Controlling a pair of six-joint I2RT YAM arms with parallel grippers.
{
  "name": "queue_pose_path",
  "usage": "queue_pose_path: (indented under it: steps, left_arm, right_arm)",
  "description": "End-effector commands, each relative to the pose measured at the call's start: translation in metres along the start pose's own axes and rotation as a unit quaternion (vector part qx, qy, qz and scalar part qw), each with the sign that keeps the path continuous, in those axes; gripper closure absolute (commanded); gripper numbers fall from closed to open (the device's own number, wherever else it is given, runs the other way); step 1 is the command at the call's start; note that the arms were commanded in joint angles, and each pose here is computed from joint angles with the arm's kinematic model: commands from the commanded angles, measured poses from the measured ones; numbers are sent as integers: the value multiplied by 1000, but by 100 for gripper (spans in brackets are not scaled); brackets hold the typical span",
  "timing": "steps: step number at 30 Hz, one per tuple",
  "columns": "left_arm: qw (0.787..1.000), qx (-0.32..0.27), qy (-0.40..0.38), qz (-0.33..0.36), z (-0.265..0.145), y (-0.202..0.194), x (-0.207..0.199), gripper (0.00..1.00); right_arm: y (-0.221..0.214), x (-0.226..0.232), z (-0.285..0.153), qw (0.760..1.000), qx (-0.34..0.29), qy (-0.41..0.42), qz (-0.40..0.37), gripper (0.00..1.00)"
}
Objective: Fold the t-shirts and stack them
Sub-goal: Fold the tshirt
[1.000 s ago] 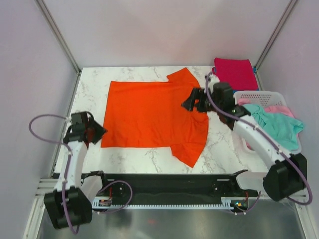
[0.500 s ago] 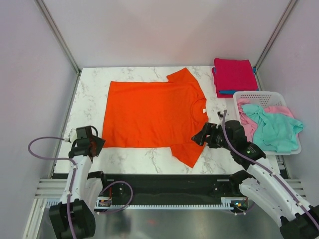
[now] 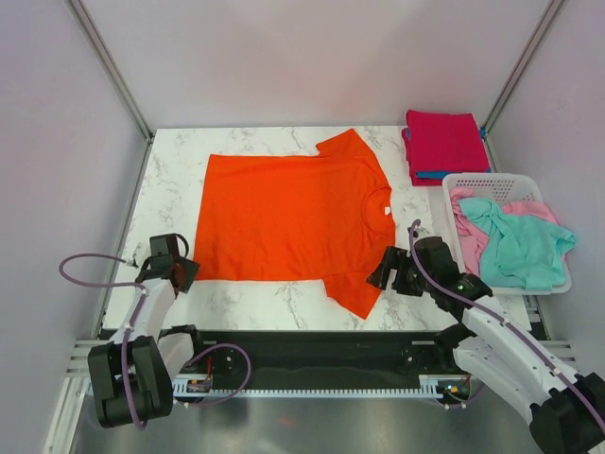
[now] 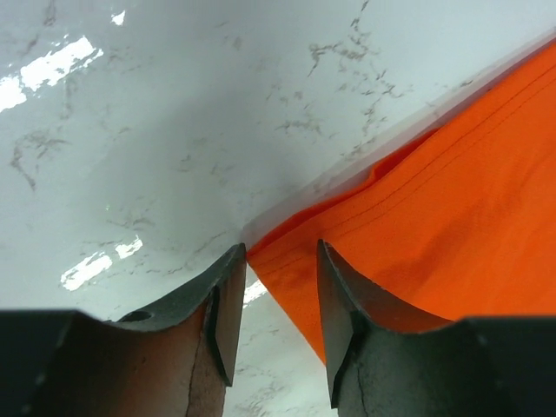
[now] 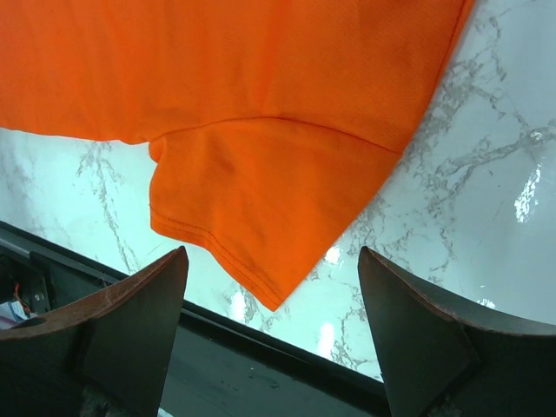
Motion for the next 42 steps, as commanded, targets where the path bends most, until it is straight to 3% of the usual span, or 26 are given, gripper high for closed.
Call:
queue_pose_path:
  steps: [1,2,3,6,14,25,28,32,36,39,42]
  left_arm:
    - [1000,-13,1,-17,10,-2,4,56]
    - [1000,-14,2,-17,10,-3,6,58]
    - [1000,-13,-13,-14,9,-2,2,73]
    - [999,-16,-28,-8,9,-3,1,97]
    - [997,-26,-70,12,3,-3,-1,98]
    - [997,-12,-76,18,5,-6,-2,98]
    - [997,-11,-79,20,5,-6,-3,98]
    - [996,-11,-82,23,4,-6,-3,98]
    - [996,-15,-84,22,3,-6,-3,98]
    - [996,-16,-85,22,3,-6,-2,98]
    - [996,-4,-86,20,-2,-7,-3,98]
  right_arm:
    - [3,-2,5,1000,-5,-19,10,13]
    - [1,-4,6,1000,-2,-23,14,14]
    - [-1,-5,7,999,1,-27,21,15]
    - [-8,-9,7,998,7,-47,33,16]
    - [-51,-6,12,995,53,-47,66,25]
    - [-95,11,35,991,65,-111,22,38]
    - [-98,12,40,988,68,-136,8,46]
    - [-98,11,39,987,51,-155,6,71]
    - [-98,5,34,986,42,-159,13,82]
    - [-96,6,30,987,34,-153,20,97]
    - [-89,10,23,988,13,-150,27,100]
Point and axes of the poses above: each gripper's point midway between its finger pads, its own z axis out along the fingers, its own x axis along the line the jaws close on, y = z × x, the point moved 8 cm from there along -z, back along the fingers, and after that the axes turned 1 degree about z, right-handed, at the moved point
